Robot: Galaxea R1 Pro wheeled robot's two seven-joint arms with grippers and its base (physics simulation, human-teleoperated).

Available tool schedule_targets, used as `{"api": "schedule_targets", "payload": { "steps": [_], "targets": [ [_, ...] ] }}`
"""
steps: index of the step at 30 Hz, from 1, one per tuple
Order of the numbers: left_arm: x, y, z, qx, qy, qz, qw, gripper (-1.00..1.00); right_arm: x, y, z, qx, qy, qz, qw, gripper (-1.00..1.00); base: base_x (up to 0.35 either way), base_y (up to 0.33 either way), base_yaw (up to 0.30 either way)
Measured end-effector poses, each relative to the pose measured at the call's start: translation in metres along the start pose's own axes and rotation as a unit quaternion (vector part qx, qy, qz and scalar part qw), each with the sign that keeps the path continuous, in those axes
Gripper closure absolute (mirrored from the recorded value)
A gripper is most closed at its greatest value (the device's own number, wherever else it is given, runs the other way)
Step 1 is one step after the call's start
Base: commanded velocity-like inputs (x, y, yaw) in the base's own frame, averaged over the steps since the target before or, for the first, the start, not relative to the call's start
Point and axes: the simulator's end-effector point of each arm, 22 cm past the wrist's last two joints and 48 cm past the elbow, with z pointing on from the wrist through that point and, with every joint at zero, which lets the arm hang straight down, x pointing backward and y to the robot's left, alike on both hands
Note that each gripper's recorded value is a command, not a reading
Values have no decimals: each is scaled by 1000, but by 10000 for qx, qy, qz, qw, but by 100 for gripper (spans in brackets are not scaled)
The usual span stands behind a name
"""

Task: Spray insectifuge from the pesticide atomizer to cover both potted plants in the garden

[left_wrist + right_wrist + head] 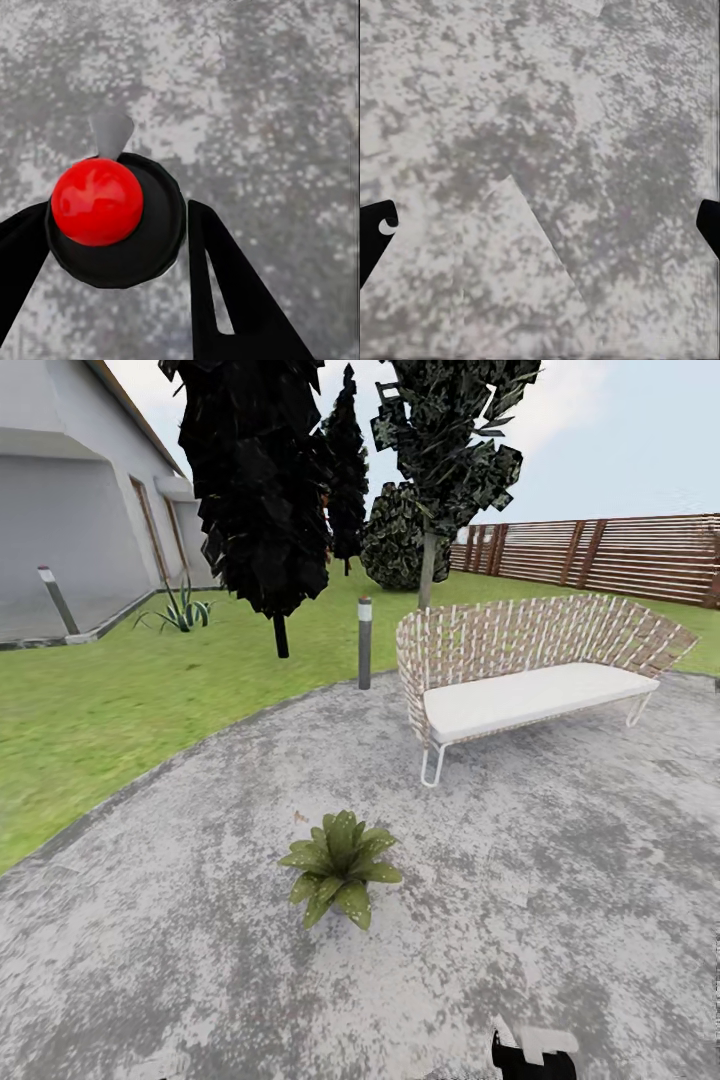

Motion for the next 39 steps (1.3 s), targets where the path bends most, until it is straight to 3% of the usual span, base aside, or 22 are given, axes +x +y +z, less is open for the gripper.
{"api": "schedule_targets", "payload": {
  "steps": [4,10,30,39],
  "targets": [
    [0,-2,0,35,4,70,10000,100,0,0,0,0,1,0,10000,-100,0,7,-267],
    [5,-18,-1,221,49,374,9990,100,0,0,0,2,0,-1,10000,-100,0,1,-267],
    [7,-23,-2,239,55,384,9990,100,1,-1,0,7,2,-5,10000,-100,2,-3,-267],
    [6,-22,-1,231,51,386,9990,100,0,-1,0,10,0,-3,10000,-100,65,-231,-267]
  ]
}}
